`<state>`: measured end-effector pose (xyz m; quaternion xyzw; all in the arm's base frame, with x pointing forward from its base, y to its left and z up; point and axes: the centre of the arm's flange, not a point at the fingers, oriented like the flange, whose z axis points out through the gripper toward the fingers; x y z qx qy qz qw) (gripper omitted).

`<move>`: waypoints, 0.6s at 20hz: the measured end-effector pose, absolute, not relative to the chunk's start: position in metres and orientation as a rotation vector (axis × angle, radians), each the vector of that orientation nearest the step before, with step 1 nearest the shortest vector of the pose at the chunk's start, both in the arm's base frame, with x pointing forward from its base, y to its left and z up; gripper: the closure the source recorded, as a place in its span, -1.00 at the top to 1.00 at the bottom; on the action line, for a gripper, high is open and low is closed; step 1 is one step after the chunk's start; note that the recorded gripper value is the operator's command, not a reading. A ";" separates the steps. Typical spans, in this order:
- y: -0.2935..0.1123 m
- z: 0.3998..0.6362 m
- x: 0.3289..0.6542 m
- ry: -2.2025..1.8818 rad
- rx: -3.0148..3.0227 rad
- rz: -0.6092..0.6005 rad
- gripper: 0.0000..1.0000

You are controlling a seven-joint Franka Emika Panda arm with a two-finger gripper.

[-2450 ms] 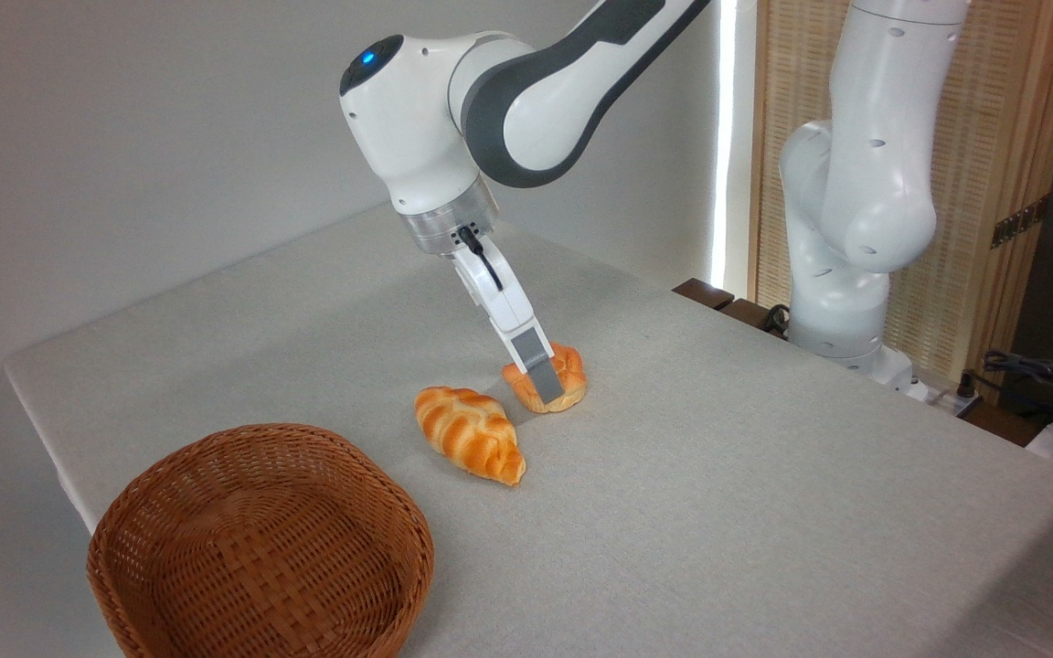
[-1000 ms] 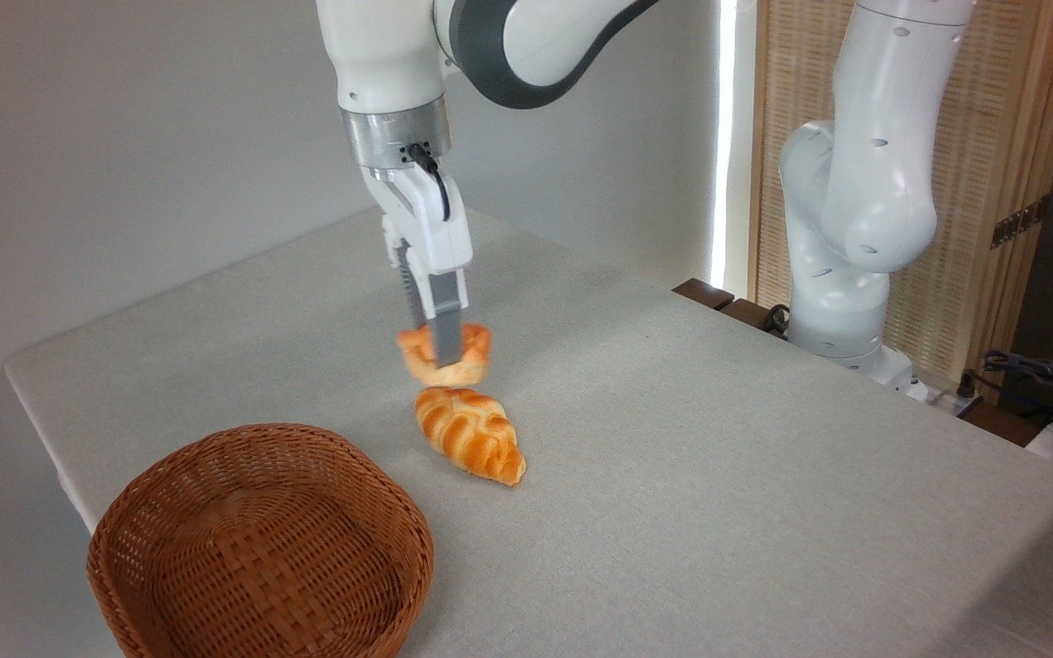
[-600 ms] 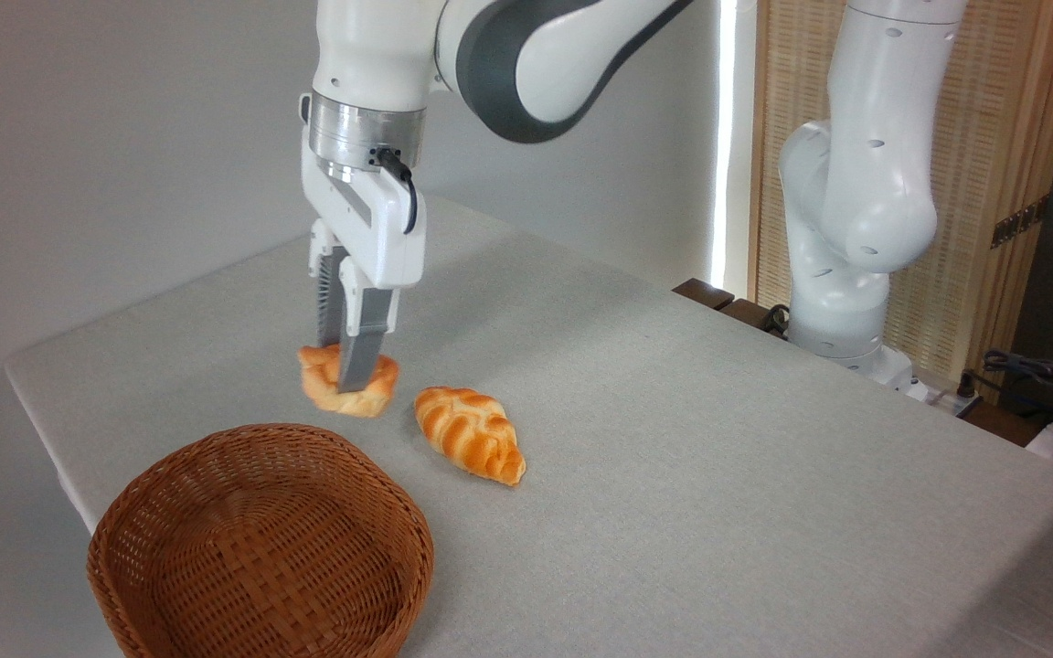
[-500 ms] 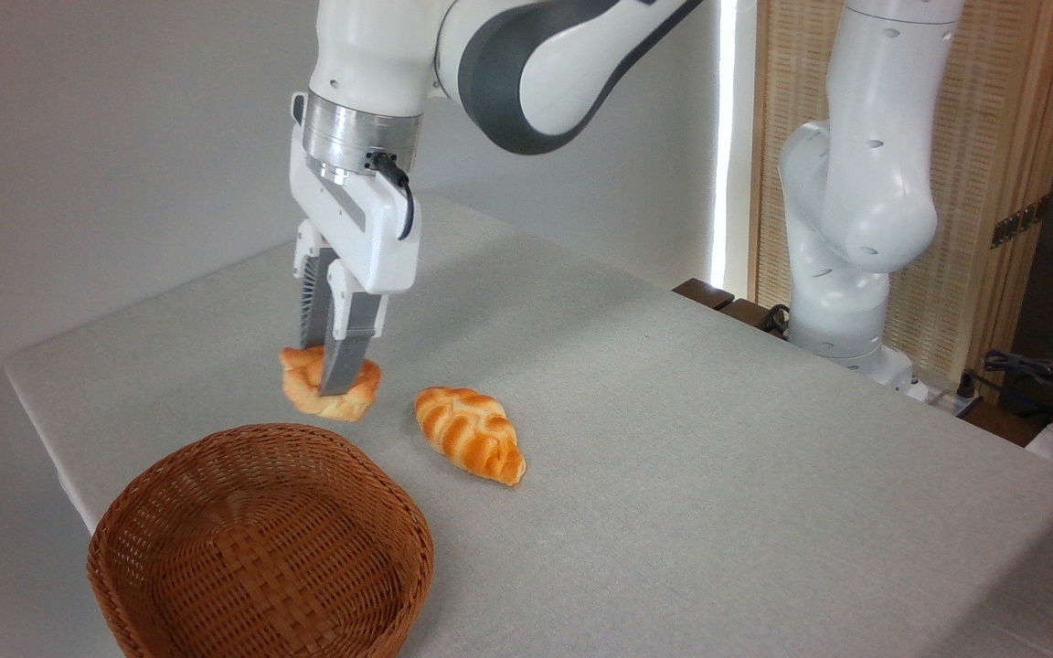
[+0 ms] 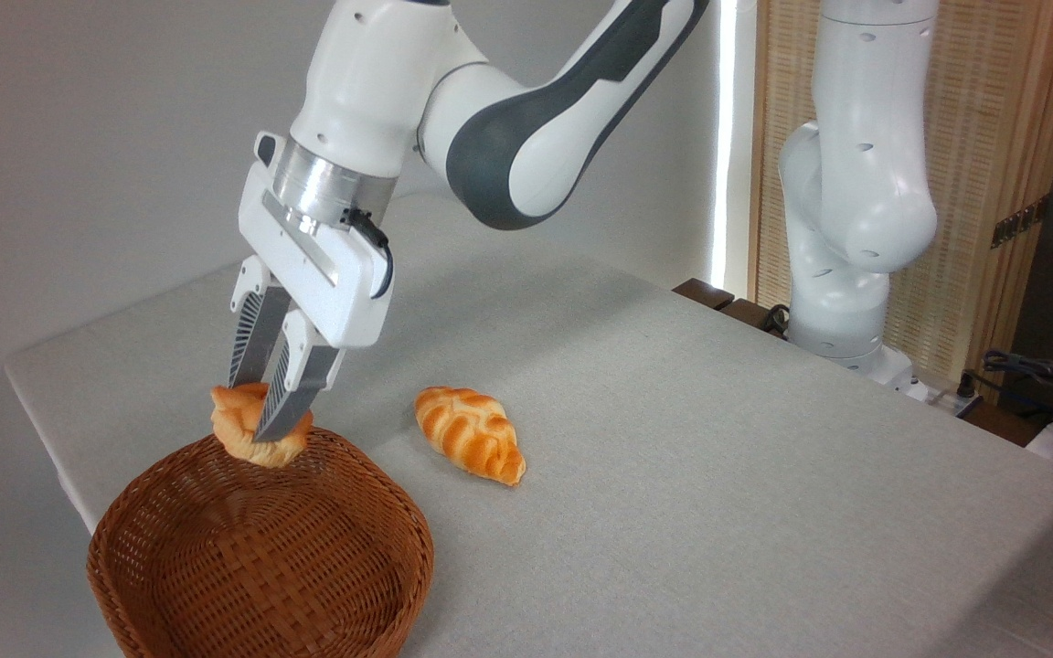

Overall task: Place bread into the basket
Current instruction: 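Lower the bun into the basket and open the gripper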

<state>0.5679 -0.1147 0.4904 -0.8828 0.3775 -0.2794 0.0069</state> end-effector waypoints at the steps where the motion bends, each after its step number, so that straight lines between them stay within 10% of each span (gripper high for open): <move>1: -0.115 0.487 0.569 1.181 -2.760 -0.868 1.00; 12: -0.117 0.480 0.571 1.183 -2.761 -0.852 1.00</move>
